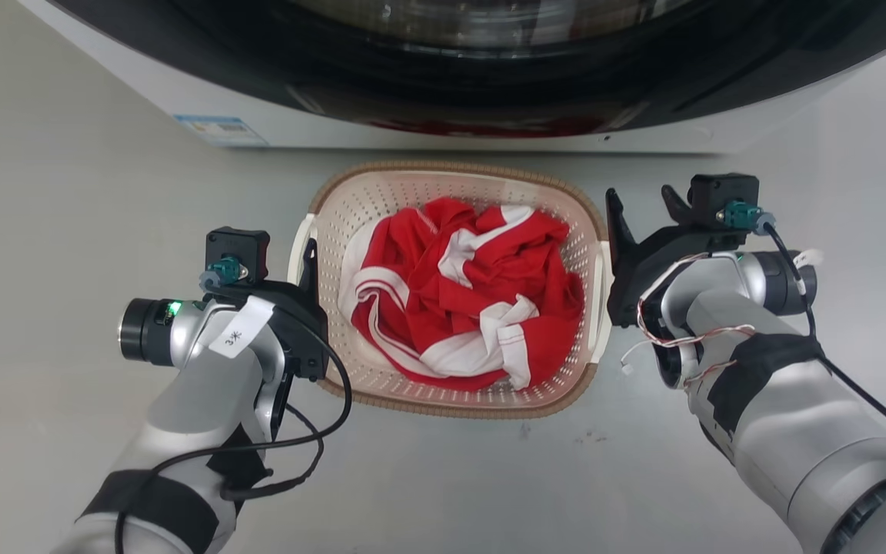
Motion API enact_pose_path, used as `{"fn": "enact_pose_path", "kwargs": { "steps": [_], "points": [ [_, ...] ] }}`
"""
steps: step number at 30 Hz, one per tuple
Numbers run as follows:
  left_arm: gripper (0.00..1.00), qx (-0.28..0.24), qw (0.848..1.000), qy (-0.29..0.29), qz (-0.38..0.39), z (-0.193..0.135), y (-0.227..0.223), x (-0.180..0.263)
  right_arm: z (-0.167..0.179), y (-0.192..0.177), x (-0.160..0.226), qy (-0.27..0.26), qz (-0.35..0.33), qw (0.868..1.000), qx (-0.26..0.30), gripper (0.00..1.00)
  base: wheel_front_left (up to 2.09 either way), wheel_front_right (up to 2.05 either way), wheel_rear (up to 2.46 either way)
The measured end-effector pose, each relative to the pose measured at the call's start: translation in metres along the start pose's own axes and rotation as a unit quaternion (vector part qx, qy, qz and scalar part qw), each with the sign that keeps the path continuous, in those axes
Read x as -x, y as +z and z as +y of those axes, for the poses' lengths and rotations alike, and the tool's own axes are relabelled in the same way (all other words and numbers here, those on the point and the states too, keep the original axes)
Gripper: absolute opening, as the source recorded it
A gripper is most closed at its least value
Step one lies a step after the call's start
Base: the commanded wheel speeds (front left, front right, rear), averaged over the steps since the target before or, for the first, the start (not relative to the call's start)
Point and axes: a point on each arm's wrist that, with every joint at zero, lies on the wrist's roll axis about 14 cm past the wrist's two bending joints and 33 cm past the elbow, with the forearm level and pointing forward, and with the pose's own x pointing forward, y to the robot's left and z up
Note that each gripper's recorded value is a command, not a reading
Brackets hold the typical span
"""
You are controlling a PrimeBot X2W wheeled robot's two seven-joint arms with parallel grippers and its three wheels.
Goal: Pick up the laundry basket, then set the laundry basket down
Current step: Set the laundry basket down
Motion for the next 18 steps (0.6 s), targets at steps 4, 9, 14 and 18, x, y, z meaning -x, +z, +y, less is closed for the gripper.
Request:
{"fn": "enact_pose_path", "kwargs": {
  "steps": [4,9,14,18],
  "points": [
    [1.00,-0.007,1.000,-0.007,-0.019,-0.004,0.012,0.011,0.004,0.012,0.014,0.007,-0.015,1.000,-0.006,1.00,0.00,0.00,0.00],
    [1.00,0.002,0.998,-0.022,-0.051,-0.017,0.026,0.033,0.012,0.034,0.038,0.014,-0.048,0.999,-0.021,1.00,0.00,0.00,0.00],
    [1.00,0.010,0.997,-0.022,-0.077,-0.016,0.034,0.054,0.017,0.047,0.062,0.017,-0.074,0.997,-0.031,1.00,0.00,0.00,0.00],
    [1.00,0.012,0.995,-0.027,-0.099,-0.019,0.038,0.073,0.021,0.048,0.083,0.021,-0.089,0.995,-0.034,1.00,0.00,0.00,0.00]
  ]
}}
